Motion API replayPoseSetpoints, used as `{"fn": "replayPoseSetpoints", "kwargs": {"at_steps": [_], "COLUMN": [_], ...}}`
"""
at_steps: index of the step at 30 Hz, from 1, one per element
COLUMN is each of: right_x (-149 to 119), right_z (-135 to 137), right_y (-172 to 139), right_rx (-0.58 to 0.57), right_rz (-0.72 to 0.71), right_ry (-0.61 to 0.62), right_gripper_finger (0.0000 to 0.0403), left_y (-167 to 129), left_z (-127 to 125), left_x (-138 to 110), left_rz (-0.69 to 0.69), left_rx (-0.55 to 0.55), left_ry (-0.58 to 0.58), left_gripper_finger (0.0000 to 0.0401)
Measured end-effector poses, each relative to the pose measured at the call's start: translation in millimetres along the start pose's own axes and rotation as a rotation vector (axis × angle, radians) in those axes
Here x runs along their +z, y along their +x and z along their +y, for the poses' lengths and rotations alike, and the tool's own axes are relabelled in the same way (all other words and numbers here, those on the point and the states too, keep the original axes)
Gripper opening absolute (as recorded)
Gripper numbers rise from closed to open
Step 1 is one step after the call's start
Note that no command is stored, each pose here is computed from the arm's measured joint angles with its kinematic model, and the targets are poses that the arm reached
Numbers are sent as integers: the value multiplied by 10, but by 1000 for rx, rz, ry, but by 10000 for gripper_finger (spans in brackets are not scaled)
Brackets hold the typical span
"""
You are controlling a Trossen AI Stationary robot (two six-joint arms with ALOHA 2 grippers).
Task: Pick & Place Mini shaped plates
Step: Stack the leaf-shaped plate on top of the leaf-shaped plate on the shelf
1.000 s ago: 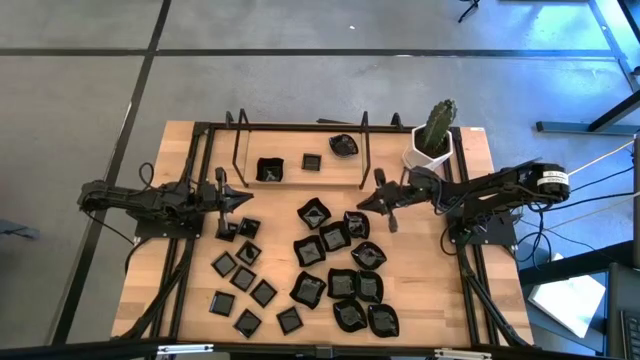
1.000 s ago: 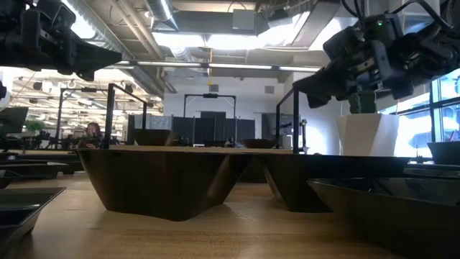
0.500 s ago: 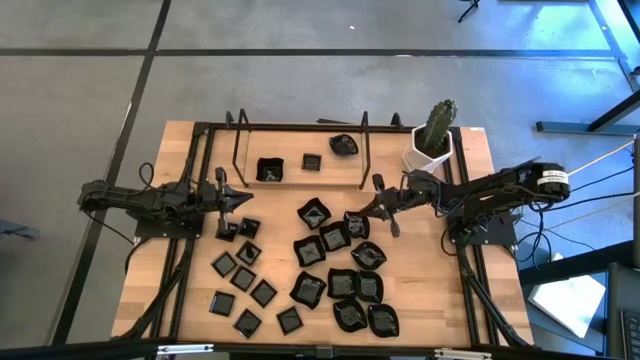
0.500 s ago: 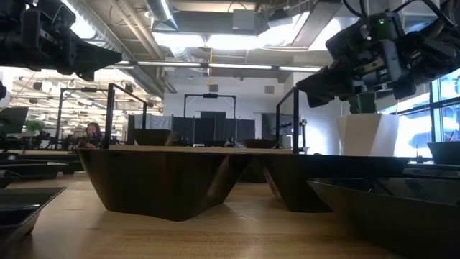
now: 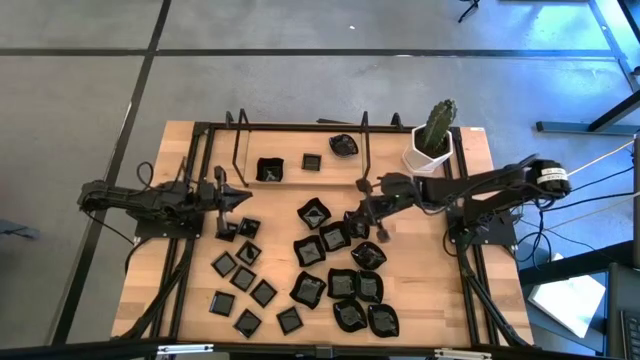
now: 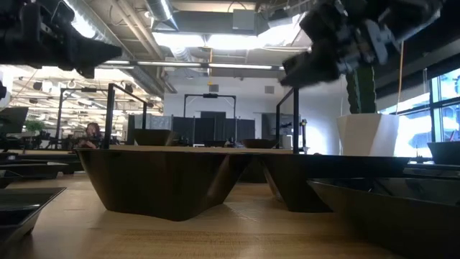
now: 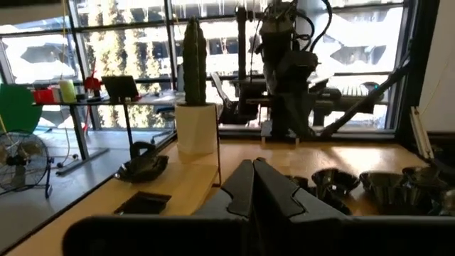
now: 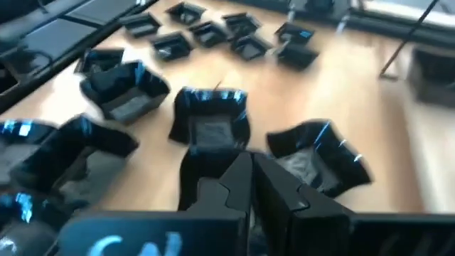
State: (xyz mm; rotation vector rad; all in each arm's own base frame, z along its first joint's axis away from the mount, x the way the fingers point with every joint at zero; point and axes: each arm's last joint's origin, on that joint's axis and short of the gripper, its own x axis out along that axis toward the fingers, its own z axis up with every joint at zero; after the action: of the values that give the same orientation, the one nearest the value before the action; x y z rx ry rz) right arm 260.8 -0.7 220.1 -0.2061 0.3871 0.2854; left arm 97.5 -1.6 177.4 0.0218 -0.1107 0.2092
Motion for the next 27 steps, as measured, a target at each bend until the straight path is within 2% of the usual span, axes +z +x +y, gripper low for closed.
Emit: {"fn": "replayPoseSetpoints", "kwargs": {"at_steps": [6,10,13,17,21,27], "right_x": [414,605,672,649,531,327], "right_z": [-7,9,94,279,496,772], "right_y": [-18,-54,-64,-79,-129,-266], "right_rx": [-23,-33,11,83,140,16], "right_rz": [-4,28,62,190,388,687], "right_ry": [-12,85,153,215,287,355], "right_gripper_finger": [21,21,21,21,21,21], "left_y": [-17,-18,-14,-11,-11,-16], "left_z": [16,17,12,-9,-11,5], "left_x": [184,187,178,157,155,187], "left_rz": [-185,-186,-178,-165,-164,-191], "left_rx": [19,34,21,-47,-51,6], "left_ry": [25,139,128,122,140,242], "left_gripper_finger": [6,7,5,2,5,2]}}
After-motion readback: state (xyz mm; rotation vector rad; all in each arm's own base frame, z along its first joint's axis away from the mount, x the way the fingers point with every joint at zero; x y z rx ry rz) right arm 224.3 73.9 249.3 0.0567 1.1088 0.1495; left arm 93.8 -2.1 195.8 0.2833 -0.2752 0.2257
